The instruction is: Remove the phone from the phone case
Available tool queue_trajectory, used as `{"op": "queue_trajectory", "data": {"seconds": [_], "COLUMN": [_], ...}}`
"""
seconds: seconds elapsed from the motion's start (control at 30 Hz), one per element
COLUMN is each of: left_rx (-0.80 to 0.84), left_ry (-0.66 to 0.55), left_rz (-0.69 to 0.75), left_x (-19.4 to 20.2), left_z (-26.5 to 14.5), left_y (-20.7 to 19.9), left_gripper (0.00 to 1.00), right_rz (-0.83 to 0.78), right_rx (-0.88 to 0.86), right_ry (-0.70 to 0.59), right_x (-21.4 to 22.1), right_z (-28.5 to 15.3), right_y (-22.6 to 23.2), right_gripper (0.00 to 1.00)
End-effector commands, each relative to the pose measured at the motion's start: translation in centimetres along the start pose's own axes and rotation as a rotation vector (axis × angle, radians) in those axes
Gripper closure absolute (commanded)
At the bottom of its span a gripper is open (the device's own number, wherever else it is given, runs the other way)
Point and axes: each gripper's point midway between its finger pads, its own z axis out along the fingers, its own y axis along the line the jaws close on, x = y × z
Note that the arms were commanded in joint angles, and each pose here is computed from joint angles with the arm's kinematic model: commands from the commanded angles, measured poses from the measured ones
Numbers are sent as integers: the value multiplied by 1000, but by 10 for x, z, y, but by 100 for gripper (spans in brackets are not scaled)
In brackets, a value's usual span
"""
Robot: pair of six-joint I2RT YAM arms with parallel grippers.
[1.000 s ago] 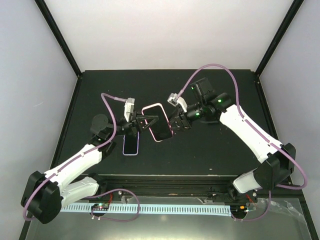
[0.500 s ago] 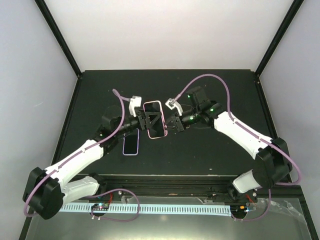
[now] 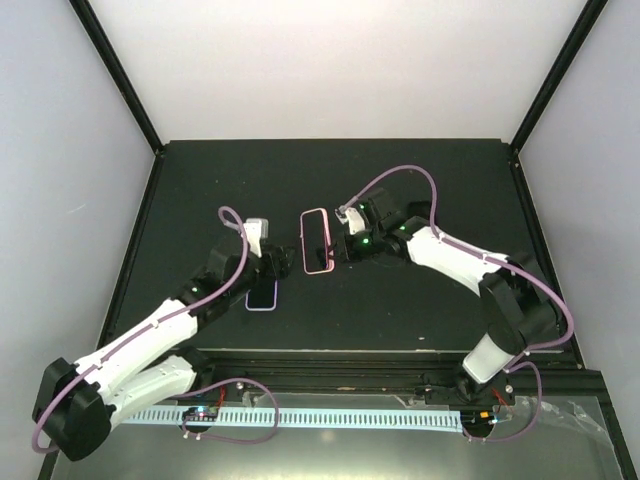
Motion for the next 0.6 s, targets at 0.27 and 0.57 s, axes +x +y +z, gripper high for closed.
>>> {"op": "queue_trajectory", "data": {"seconds": [0.27, 0.57], "left_rx": [22, 80], "left_ry": [187, 237], "left_rz": [255, 379], "left_x": [77, 97], "left_z": [19, 45], "left_y": [-10, -44], "left_gripper": [28, 28], "right_rz": [313, 405], "right_rx": [286, 281], "right_ry": [-43, 19], "right_x": [-1, 15], "right_z": [4, 22], "right_y": [-57, -68], "right_gripper": [99, 99]}}
